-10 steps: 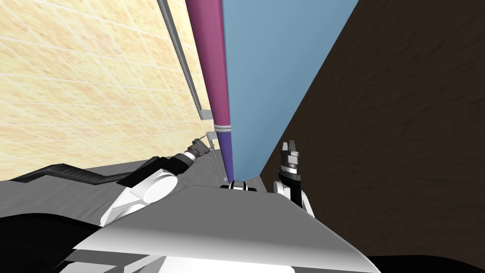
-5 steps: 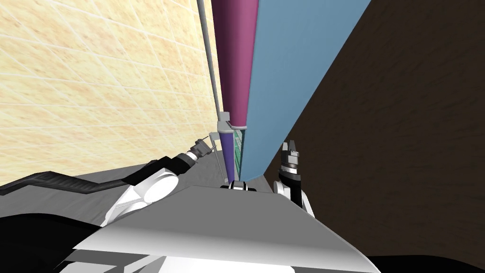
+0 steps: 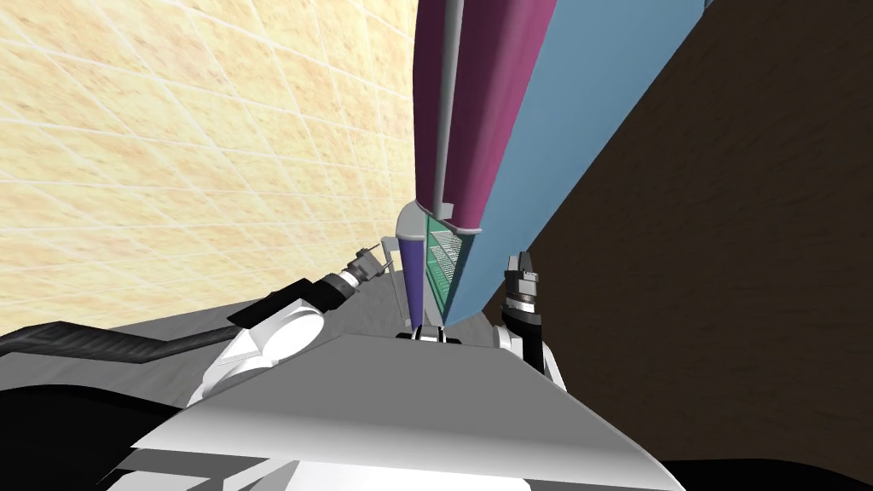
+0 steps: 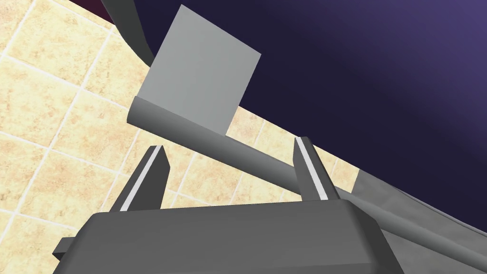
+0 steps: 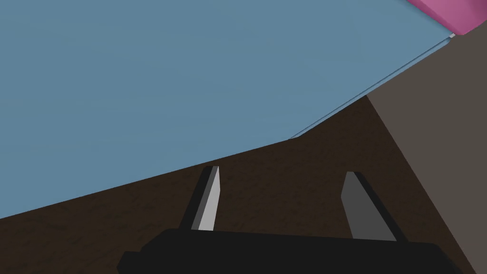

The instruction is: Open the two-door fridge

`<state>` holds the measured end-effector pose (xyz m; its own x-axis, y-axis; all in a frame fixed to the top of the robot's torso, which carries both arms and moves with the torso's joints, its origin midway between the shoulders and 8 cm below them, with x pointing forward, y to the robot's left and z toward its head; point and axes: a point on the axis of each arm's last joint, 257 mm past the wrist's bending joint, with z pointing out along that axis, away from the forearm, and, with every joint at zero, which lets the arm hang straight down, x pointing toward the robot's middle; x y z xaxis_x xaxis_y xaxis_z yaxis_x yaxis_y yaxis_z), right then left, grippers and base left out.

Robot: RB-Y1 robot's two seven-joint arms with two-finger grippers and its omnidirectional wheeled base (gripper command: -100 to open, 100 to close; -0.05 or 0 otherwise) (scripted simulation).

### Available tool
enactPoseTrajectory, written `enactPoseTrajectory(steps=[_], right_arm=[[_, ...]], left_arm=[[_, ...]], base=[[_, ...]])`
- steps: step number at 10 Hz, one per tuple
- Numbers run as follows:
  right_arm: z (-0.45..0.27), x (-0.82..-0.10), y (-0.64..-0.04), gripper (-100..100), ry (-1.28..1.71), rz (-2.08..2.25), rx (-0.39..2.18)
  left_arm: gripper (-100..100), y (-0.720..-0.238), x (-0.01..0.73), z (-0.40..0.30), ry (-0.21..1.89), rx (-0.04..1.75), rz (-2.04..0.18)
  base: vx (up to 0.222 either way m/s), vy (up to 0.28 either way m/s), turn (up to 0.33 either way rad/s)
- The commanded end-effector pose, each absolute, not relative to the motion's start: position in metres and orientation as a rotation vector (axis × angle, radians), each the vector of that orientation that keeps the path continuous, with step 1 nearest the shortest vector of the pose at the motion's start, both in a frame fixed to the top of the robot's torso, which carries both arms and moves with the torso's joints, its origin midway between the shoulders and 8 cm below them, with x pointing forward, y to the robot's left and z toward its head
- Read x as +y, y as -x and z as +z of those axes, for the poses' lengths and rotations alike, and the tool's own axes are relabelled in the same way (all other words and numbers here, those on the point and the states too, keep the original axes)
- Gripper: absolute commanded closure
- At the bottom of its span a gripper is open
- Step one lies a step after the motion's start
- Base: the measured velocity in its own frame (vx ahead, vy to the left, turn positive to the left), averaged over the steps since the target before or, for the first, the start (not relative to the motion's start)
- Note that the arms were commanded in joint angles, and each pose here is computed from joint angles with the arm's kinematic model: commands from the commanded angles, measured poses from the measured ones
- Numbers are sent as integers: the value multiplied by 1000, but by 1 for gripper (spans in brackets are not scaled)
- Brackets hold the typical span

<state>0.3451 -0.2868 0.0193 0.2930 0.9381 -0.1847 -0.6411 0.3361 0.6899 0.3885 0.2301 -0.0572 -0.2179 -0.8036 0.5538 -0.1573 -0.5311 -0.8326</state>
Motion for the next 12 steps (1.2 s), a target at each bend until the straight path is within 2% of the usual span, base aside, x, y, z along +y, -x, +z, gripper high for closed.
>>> enactPoseTrajectory(steps=[1,5,7,10,12], right_arm=[[19,-287,-345,0,-551,1125,637],[19,-287,-345,0,-551,1125,637],[19,-287,-345,0,-552,1125,637],[19,-287,-345,0,-551,1125,637],[19,-287,-345,0,-551,1125,637]], left_arm=[[100,-388,217,-52,1544,1175,-1834],[100,-386,197,-50,1520,1241,-1874],[100,-390,199,-50,1519,1234,-1878],[100,-390,187,-49,1501,1276,-1906],[100,-389,180,-49,1492,1298,-1920]], base=[[-34,341,-53],[-28,348,-113],[-8,191,-73],[-5,378,-127],[-1,227,-133]])
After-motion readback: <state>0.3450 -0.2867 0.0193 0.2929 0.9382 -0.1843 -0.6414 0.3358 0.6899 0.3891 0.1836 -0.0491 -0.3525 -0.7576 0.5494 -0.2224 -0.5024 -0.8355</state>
